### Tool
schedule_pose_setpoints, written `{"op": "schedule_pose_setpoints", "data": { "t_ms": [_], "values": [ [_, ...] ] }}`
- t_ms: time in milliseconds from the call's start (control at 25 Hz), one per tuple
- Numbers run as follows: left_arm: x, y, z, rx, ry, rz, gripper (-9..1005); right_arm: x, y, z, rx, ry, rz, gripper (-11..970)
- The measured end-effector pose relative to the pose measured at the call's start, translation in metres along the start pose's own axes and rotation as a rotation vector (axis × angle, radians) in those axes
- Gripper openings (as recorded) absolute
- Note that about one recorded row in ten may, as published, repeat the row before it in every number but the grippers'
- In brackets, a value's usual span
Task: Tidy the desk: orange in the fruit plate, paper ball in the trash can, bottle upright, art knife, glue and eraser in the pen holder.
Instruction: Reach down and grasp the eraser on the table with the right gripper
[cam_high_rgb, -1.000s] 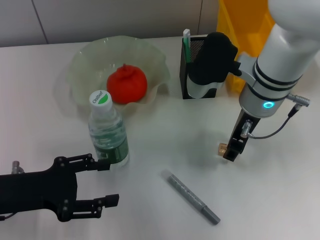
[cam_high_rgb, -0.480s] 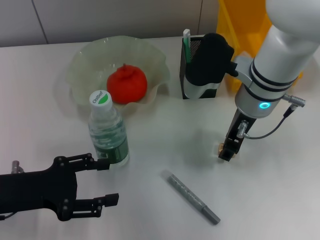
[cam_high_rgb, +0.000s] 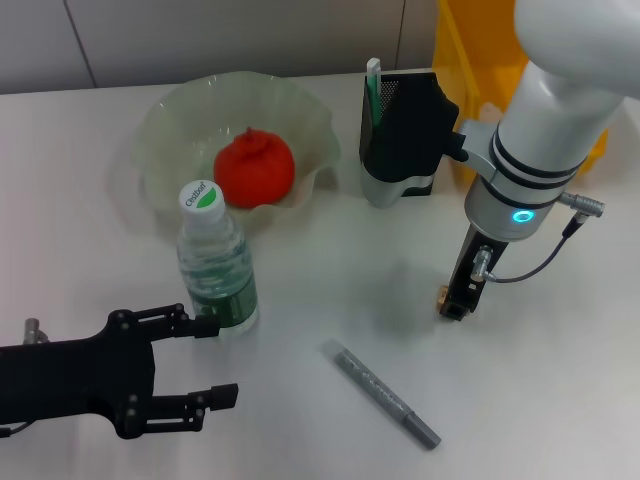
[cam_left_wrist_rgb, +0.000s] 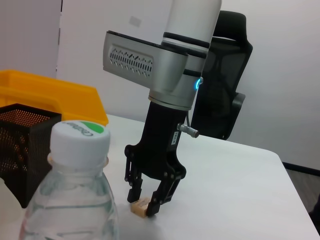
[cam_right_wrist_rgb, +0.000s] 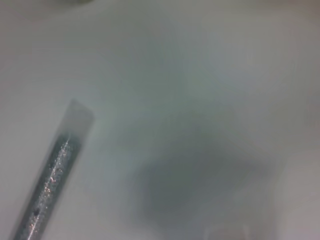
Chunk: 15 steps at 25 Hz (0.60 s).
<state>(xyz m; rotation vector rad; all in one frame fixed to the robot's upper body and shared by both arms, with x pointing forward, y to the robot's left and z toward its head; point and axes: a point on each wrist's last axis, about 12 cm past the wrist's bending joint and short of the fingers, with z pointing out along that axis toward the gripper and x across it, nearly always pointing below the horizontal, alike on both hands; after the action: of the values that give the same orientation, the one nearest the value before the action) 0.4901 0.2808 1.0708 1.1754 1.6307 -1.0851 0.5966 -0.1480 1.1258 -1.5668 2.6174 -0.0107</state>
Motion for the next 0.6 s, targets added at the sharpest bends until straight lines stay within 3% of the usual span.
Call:
{"op": "schedule_pose_setpoints", "data": {
  "t_ms": [600],
  "values": [
    [-0.0013,0.0013,-0.0001,-0.003,-0.003,0.001,786,-0.0008,0.0001,-0.0001,0.000,-0.001,-0.002,321]
  ]
}}
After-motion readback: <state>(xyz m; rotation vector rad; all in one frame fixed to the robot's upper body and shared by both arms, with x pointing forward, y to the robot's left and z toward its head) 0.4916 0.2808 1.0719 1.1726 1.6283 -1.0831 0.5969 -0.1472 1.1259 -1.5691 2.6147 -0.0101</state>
